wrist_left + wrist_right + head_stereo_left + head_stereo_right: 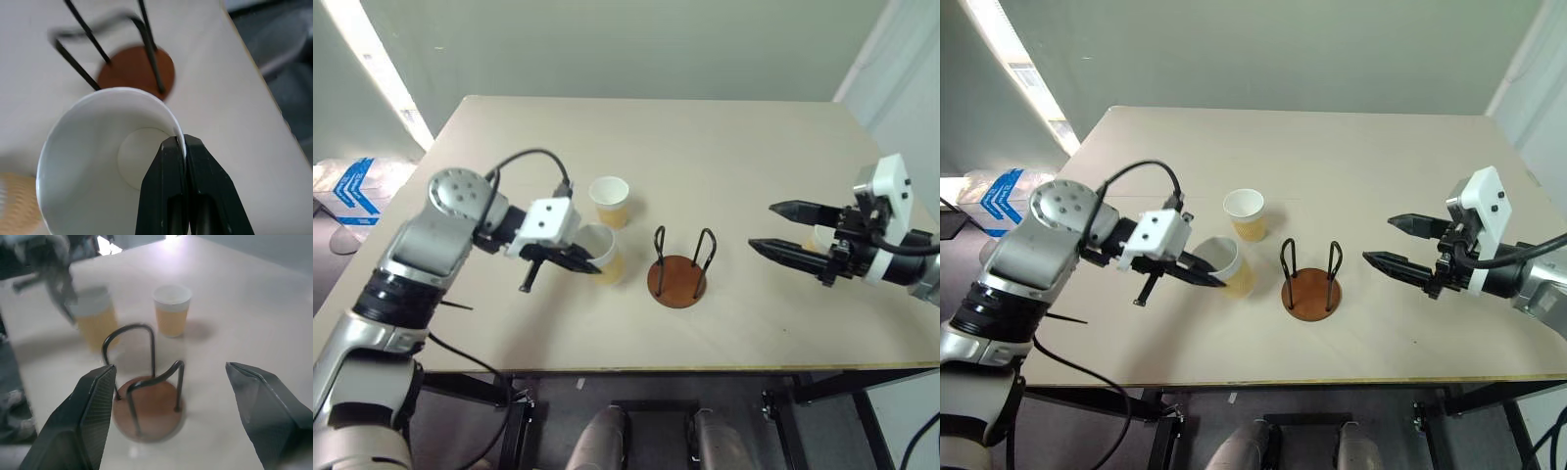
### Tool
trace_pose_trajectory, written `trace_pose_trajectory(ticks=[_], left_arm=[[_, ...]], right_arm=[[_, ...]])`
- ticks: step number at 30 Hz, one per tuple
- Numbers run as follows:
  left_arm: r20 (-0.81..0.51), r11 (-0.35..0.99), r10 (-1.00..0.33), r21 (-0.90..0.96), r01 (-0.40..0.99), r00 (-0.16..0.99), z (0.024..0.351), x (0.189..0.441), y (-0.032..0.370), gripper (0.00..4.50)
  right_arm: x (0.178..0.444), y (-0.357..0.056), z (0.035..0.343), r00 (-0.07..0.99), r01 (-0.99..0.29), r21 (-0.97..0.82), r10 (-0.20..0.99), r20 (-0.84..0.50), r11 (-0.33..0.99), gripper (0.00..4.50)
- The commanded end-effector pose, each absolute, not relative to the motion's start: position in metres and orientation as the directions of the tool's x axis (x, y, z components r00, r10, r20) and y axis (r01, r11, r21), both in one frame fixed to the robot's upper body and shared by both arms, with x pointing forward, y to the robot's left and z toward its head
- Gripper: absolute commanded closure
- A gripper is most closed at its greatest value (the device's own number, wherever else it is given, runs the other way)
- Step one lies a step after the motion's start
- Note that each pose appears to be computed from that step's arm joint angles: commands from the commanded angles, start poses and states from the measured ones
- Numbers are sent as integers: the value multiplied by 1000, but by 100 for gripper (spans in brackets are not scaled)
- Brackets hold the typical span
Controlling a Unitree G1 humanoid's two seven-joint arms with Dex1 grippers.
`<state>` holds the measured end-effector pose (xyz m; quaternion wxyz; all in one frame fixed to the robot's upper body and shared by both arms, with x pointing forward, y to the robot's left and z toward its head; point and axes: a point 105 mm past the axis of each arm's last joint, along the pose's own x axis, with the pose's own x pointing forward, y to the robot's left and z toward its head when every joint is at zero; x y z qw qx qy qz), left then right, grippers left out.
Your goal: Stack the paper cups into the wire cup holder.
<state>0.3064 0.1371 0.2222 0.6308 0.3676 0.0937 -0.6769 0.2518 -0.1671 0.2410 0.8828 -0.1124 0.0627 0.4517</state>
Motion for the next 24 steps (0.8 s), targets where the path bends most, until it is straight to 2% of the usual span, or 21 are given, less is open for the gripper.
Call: trace_pose_trajectory(ticks=[1,6,10,17,24], left_arm=[[-534,-214,-845,394,894,33,270,300,126,445],[-501,-298,-865,452,841,-38,303,298,100,445],[-528,-386,-844,478,789,-93,309,303,75,445],[-596,-511,-785,470,719,-168,294,313,41,445],[-678,-617,-700,415,668,-225,264,311,28,445]], right_arm=[[240,-169,251,561,-828,-156,805,-193,539,70],[230,-163,244,513,-858,-149,826,-234,491,70],[227,-162,249,509,-861,-167,830,-227,481,70],[231,-167,265,548,-833,-220,811,-204,508,70],[230,-176,271,604,-792,-248,774,-188,558,70]])
